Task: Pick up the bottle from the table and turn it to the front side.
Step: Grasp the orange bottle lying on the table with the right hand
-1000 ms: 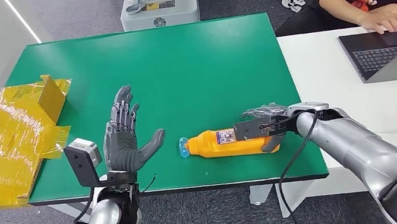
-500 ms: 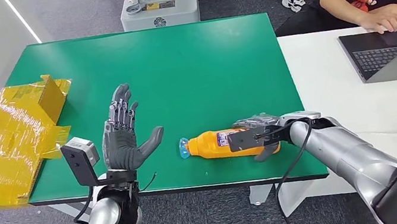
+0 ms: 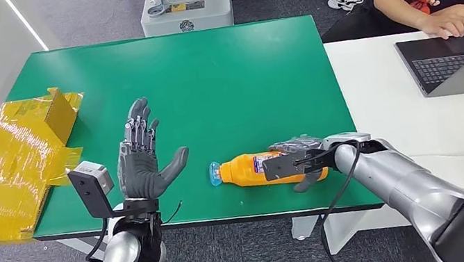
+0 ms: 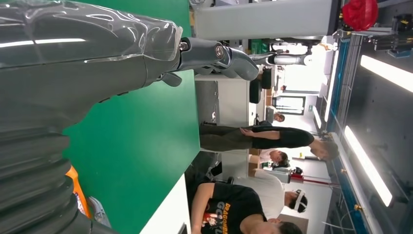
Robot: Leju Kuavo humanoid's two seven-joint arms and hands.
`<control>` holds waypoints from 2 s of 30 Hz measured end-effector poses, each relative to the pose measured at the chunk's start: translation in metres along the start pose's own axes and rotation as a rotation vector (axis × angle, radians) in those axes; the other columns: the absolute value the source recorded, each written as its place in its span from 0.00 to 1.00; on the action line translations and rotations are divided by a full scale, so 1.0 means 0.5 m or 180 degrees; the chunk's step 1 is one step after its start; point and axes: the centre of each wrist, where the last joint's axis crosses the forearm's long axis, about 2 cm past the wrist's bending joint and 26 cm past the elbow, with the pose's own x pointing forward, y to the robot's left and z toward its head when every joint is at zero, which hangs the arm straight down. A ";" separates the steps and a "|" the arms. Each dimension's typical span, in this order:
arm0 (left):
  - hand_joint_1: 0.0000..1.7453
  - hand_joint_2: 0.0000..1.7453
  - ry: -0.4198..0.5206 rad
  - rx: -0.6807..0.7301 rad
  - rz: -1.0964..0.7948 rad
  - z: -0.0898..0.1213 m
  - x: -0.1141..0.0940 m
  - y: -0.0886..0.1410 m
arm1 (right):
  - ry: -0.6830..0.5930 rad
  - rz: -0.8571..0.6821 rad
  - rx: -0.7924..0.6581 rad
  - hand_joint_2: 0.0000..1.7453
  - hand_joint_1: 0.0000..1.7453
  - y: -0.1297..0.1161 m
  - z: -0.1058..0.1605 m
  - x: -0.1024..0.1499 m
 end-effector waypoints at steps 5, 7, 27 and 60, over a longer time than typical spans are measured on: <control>0.00 1.00 0.0004 0.0021 0.0015 0.000 0.000 0.001 | 0.0050 0.0037 0.0023 1.00 0.70 -0.001 -0.002 0.003; 0.00 1.00 0.0007 0.0036 0.0029 0.000 0.000 0.001 | 0.0064 0.0056 0.0029 1.00 0.81 -0.002 -0.003 0.005; 0.00 1.00 0.0006 0.0169 0.0322 -0.001 -0.001 0.005 | 0.0046 0.0111 -0.0119 1.00 0.00 -0.006 -0.003 0.005; 0.00 1.00 -0.0015 0.0358 0.0417 -0.002 -0.001 0.015 | 0.0080 0.0183 -0.0054 1.00 0.98 0.013 -0.014 0.010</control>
